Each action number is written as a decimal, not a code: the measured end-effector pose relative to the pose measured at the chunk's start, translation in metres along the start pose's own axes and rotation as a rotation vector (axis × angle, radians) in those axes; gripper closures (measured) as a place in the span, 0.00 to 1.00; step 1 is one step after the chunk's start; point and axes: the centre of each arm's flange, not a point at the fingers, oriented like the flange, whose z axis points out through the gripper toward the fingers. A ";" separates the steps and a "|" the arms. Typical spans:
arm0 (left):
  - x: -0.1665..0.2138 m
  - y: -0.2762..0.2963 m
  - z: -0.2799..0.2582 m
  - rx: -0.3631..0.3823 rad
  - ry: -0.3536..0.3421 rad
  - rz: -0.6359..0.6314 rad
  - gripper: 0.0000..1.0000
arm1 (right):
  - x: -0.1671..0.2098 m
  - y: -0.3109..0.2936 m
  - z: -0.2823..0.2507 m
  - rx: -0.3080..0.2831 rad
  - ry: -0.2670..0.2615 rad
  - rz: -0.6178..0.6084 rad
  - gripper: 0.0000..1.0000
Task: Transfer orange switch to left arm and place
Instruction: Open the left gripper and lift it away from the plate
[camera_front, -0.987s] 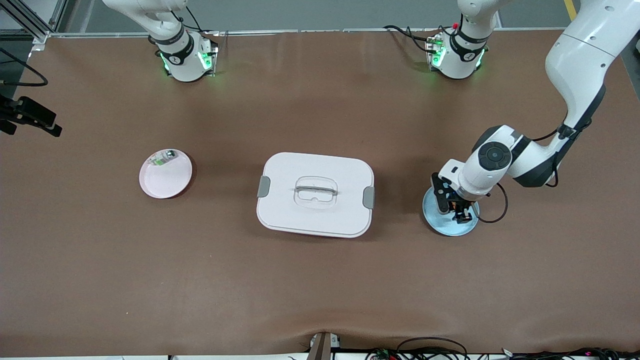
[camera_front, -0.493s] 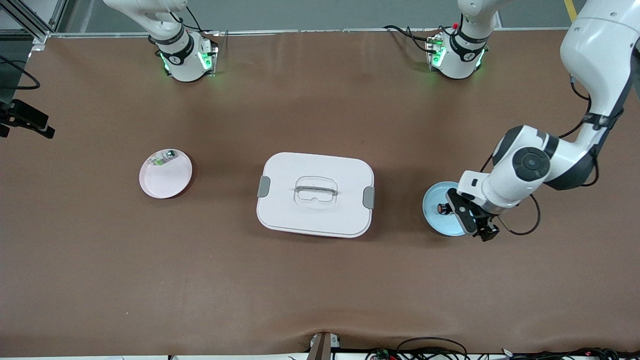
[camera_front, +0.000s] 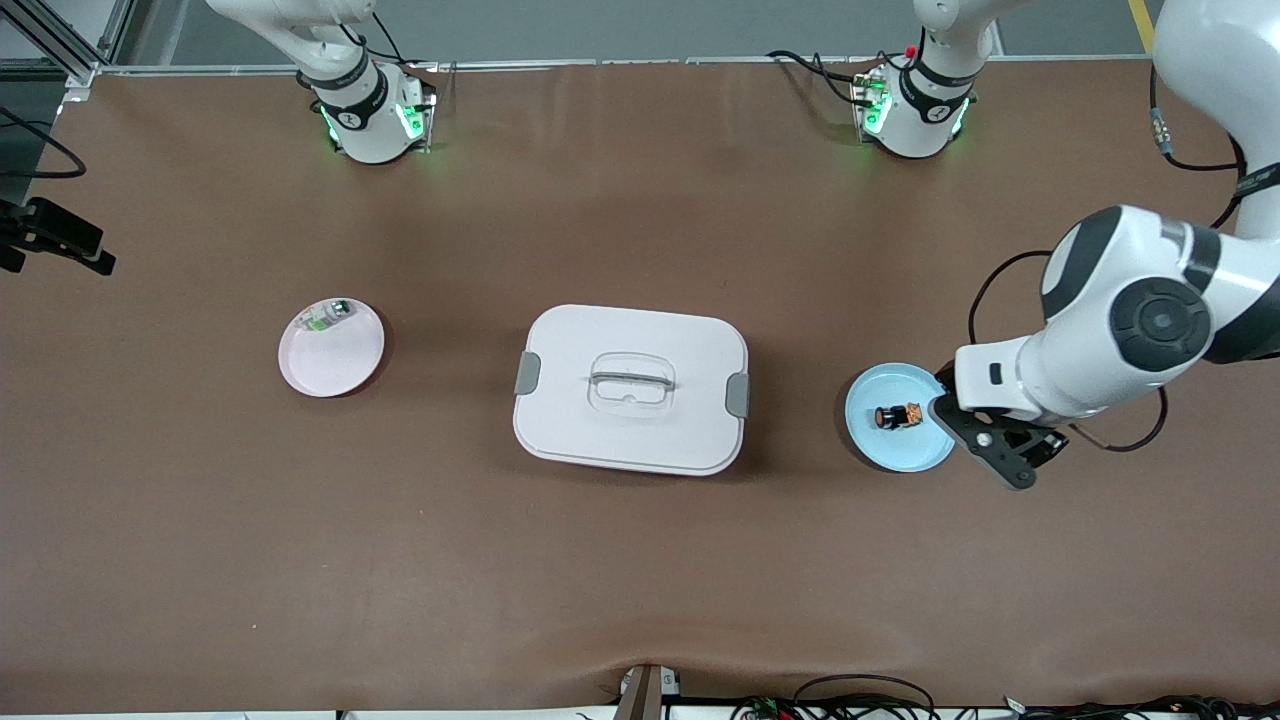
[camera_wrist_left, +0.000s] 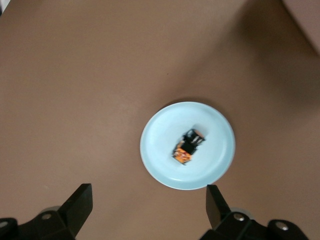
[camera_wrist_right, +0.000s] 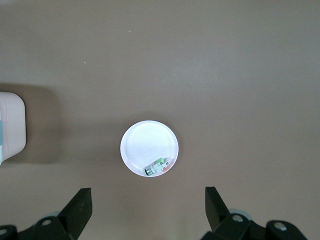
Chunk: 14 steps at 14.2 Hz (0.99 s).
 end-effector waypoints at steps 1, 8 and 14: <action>-0.002 -0.003 -0.011 -0.008 0.013 -0.061 0.00 | 0.000 0.000 0.002 0.000 -0.006 0.000 0.00; -0.001 0.022 -0.065 0.044 0.057 -0.403 0.00 | -0.002 0.000 0.011 0.001 -0.015 0.000 0.00; -0.016 0.013 -0.083 0.158 0.029 -0.492 0.00 | -0.017 -0.002 0.014 0.001 0.013 -0.003 0.00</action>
